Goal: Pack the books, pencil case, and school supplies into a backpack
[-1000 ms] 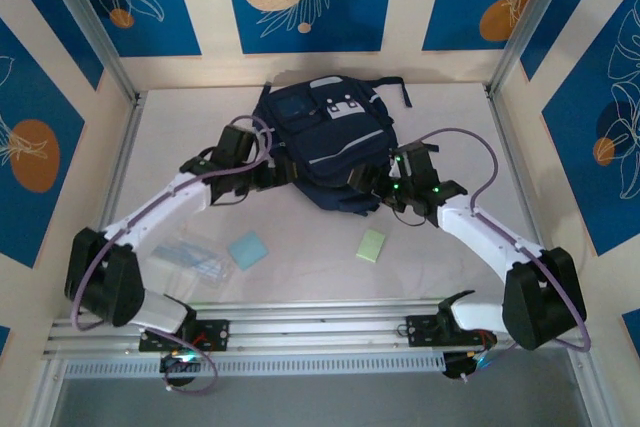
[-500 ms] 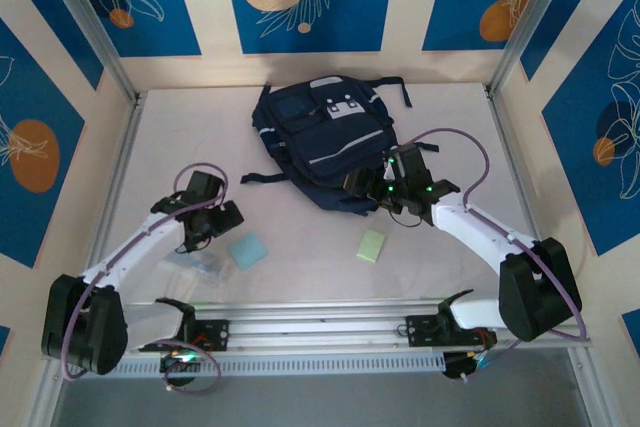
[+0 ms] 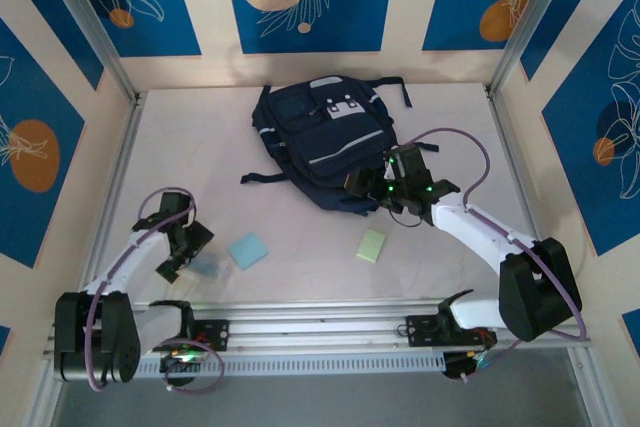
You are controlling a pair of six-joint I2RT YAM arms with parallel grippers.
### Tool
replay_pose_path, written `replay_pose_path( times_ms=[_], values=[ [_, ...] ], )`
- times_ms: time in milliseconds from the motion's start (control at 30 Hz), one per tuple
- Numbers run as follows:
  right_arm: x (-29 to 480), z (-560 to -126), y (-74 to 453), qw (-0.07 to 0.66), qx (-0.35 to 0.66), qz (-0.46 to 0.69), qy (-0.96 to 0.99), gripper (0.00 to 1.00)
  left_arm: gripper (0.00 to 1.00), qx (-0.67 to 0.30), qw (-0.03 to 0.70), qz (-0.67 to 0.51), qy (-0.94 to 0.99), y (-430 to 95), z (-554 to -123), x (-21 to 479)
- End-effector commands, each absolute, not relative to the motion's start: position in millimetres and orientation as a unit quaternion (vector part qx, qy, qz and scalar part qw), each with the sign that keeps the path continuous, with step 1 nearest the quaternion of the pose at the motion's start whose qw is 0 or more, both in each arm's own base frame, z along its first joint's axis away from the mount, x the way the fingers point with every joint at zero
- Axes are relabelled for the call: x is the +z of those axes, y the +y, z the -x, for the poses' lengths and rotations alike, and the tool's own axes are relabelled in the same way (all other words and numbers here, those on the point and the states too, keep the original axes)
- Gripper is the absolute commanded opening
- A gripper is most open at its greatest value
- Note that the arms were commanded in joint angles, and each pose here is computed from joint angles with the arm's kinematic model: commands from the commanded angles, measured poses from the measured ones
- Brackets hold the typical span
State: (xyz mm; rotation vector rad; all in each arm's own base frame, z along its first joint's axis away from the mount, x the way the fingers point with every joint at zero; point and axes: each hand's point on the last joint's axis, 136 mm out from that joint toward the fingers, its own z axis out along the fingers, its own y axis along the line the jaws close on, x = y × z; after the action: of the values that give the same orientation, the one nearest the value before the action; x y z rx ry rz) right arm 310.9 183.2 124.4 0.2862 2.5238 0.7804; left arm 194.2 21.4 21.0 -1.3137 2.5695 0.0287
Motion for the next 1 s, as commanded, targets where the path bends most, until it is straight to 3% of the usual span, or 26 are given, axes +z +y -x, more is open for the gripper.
replay_pose_path(
  times_ms=[0,233,500,767,967],
  values=[
    [127,-315,183,0.248,0.276,-0.096,0.924,0.95,1.0,-0.012,0.118,0.468,0.876,17,-198,9],
    [129,-314,177,0.25,0.268,-0.099,0.925,0.95,0.95,-0.006,0.106,0.465,0.879,17,-204,-6],
    [130,-316,177,0.251,0.272,-0.101,0.923,0.95,0.7,-0.004,0.134,0.46,0.877,22,-212,-2],
    [131,-315,177,0.251,0.275,-0.102,0.923,0.95,0.63,-0.012,0.183,0.439,0.88,25,-236,21],
    [130,-313,178,0.249,0.278,-0.1,0.922,0.94,0.5,-0.024,0.212,0.427,0.879,25,-255,35]
  ],
)
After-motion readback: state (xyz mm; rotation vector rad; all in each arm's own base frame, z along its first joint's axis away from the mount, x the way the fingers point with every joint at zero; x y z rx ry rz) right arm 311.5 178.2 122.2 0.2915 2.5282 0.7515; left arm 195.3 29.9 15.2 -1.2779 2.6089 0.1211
